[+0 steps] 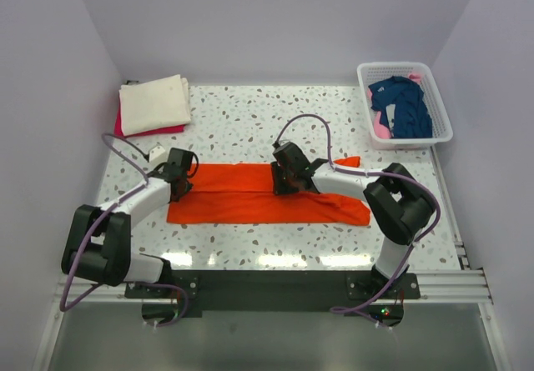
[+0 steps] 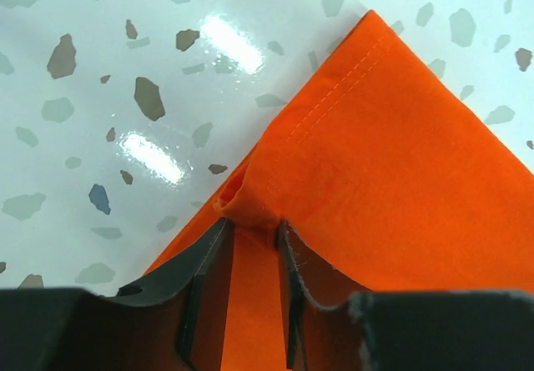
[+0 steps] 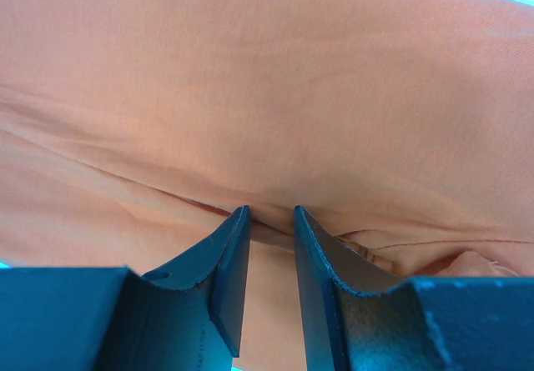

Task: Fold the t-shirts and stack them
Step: Fold the tshirt

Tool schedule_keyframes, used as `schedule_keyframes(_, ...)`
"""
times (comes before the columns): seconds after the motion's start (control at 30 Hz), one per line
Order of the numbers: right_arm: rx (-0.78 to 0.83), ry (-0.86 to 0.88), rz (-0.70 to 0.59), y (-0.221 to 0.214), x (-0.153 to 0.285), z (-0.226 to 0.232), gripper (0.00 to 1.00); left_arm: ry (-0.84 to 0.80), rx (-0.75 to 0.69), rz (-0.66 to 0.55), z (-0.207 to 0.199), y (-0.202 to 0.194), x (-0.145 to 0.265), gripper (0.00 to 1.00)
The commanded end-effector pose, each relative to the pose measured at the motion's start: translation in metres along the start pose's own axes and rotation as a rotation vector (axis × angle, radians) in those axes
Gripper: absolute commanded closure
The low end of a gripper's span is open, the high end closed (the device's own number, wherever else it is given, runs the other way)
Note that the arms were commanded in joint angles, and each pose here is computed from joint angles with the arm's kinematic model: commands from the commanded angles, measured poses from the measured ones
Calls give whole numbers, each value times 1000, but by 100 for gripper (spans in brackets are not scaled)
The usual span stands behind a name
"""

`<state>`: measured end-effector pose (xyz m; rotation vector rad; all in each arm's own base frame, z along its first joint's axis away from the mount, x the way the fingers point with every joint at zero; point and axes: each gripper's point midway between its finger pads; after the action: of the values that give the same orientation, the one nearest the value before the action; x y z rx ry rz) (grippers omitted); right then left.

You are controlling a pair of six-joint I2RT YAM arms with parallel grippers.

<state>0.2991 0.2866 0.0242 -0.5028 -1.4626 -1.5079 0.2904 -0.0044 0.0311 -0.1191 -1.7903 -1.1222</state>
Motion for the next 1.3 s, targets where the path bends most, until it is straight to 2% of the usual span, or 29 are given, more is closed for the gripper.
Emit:
schedule_keyframes(0.0, 14, 25, -2, -1, -1, 5, 68, 63, 68, -69, 14, 11, 0, 69)
schedule_keyframes(0.1, 9, 29, -2, -1, -1, 5, 69, 69, 83, -83, 16, 15, -2, 73)
schedule_keyframes(0.2, 11, 26, 3, -3, -1, 4, 69, 55, 99, -87, 14, 15, -4, 84)
schedule_keyframes(0.23, 14, 27, 2, -3, -1, 4, 69, 35, 102, -83, 10, 14, -4, 92)
schedule_keyframes(0.33, 15, 19, 7, -5, -2, 2, 69, 17, 106, -66, 10, 6, -8, 100)
schedule_keyframes(0.5, 15, 20, 12, -7, -3, 2, 69, 2, 102, -33, 13, -7, -10, 100)
schedule_keyframes(0.7, 11, 34, 13, -6, -3, 6, 69, -50, 133, -56, 7, 8, 10, 74)
schedule_keyframes(0.73, 10, 34, 8, -4, -2, 5, 69, -45, 142, -60, 8, 11, 13, 67)
schedule_keyframes(0.77, 8, 36, 7, -4, -1, 6, 69, -48, 149, -67, 7, 16, 17, 66)
schedule_keyframes(0.97, 9, 46, -2, 0, 3, 8, 69, -79, 182, -85, 11, 28, 42, 66)
schedule_keyframes(1.1, 7, 49, -6, 1, 4, 9, 69, -114, 190, -110, 2, 38, 45, 68)
schedule_keyframes(1.2, 7, 48, -6, 1, 4, 9, 69, -89, 171, -98, -9, 45, 37, 73)
schedule_keyframes(1.27, 7, 47, -5, 1, 4, 9, 69, -79, 177, -103, -19, 53, 35, 81)
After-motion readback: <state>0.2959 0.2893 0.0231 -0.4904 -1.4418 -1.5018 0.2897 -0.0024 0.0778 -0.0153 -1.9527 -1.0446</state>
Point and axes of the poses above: each gripper's point midway between its finger pads, its own x axis back along the fingers, its own z axis along the line the jaws close on, y = z × x, and after that the axes turned 3 degrees about x, right-handed
